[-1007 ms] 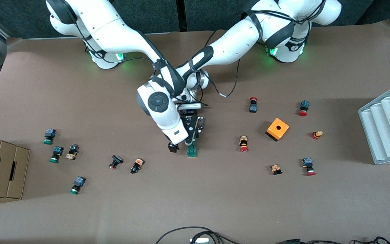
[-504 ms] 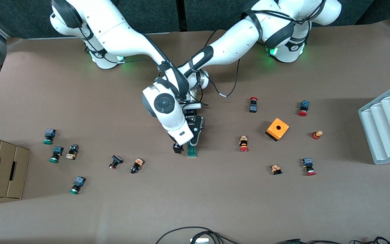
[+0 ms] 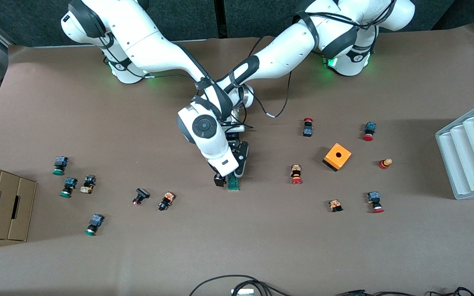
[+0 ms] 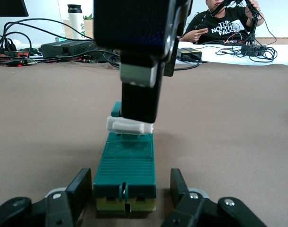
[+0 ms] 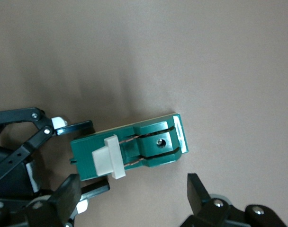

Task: Close load switch with both arms
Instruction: 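Lower the right gripper onto the white lever and close it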

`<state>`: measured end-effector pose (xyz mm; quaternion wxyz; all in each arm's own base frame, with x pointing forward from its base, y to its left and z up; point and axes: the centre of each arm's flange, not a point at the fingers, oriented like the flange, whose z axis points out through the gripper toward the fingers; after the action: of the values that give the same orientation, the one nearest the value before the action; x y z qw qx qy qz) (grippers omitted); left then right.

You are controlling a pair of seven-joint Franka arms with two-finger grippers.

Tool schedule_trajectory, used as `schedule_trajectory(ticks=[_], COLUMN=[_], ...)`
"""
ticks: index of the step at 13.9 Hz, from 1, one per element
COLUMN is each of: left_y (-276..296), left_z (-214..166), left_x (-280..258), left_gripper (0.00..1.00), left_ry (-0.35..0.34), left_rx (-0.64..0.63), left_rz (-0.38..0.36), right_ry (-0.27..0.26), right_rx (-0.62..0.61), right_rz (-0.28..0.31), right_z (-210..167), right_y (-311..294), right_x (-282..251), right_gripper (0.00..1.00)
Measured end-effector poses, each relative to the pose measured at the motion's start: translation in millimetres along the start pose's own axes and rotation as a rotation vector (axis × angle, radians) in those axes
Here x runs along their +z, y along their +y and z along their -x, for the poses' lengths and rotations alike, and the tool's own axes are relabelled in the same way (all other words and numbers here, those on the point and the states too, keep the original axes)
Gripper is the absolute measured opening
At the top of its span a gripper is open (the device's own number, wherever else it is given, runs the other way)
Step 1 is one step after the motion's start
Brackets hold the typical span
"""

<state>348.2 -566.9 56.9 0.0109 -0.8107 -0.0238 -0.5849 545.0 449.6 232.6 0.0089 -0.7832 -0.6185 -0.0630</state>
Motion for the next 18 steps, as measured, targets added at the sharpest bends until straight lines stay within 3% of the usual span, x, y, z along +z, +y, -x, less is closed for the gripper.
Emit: schedule_trajectory(ticks=[18], left_y=[0], left_z=[1], left_x=[0], left_gripper=[0.75], left_ry=[0.004], left_rx=[0.002], left_rz=[-0.001], right_ry=[0.016], right_rx=[0.025], right_rz=[0.017], right_z=[-6], right_y=[-7], right_x=[15], right_gripper=[1.0])
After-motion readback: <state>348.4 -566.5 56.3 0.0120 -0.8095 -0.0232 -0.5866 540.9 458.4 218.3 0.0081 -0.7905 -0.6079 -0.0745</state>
